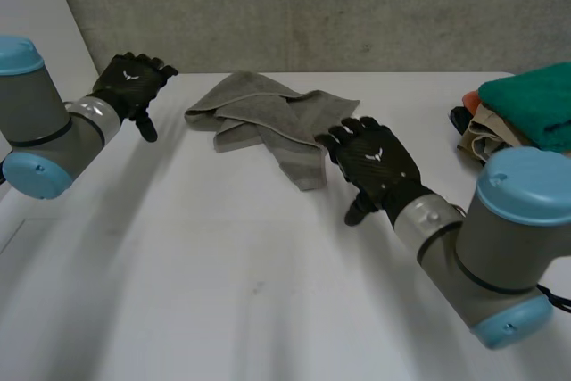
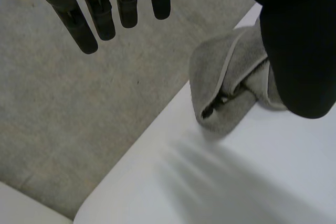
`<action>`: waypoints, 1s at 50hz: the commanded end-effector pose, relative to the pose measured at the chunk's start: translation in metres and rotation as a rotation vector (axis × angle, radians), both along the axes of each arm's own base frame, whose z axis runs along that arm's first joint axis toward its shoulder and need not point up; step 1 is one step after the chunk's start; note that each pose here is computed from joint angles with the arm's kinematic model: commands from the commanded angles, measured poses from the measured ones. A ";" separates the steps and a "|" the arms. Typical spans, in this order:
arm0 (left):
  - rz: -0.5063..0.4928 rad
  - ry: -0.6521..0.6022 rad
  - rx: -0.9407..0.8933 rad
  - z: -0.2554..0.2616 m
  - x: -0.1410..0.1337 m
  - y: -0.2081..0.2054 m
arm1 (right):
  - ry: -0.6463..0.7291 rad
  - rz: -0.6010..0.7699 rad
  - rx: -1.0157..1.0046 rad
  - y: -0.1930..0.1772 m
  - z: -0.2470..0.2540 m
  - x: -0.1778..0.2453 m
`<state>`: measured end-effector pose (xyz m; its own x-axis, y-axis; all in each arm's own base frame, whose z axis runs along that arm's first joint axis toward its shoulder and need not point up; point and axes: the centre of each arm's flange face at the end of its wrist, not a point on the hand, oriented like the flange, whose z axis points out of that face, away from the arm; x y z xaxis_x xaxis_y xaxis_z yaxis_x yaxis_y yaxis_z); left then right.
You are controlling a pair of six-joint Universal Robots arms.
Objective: Fold the laundry.
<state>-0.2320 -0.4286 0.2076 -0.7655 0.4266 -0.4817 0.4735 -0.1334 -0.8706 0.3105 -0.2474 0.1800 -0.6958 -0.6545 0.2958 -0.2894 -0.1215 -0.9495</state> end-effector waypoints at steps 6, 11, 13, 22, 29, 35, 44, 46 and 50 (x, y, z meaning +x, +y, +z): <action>-0.047 0.042 -0.041 0.037 -0.015 0.026 | -0.100 -0.006 0.184 -0.038 -0.023 0.042; -0.086 0.082 -0.056 0.055 -0.024 0.042 | -0.046 -0.039 0.239 -0.057 -0.051 0.056; -0.105 0.098 -0.062 0.061 -0.029 0.048 | -0.024 -0.059 0.247 -0.065 -0.064 0.061; -0.146 0.113 -0.075 0.068 -0.041 0.059 | -0.038 -0.085 0.187 -0.089 -0.082 0.075; -0.150 0.109 -0.079 0.062 -0.044 0.057 | -0.080 -0.082 0.132 -0.100 -0.079 0.084; -0.147 0.108 -0.080 0.060 -0.043 0.054 | -0.096 -0.081 0.106 -0.106 -0.080 0.088; -0.141 0.107 -0.077 0.058 -0.040 0.051 | -0.108 -0.079 0.084 -0.110 -0.079 0.093; -0.143 0.107 -0.076 0.058 -0.041 0.052 | -0.106 -0.082 0.080 -0.110 -0.079 0.094; -0.144 0.106 -0.074 0.058 -0.041 0.052 | -0.097 -0.090 0.062 -0.111 -0.078 0.094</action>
<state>-0.2725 -0.3774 0.2657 -0.7486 0.4994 -0.4361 0.3511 -0.2594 -0.8997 0.4037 -0.3578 0.1008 -0.7731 -0.6121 0.1663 -0.1926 -0.0233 -0.9810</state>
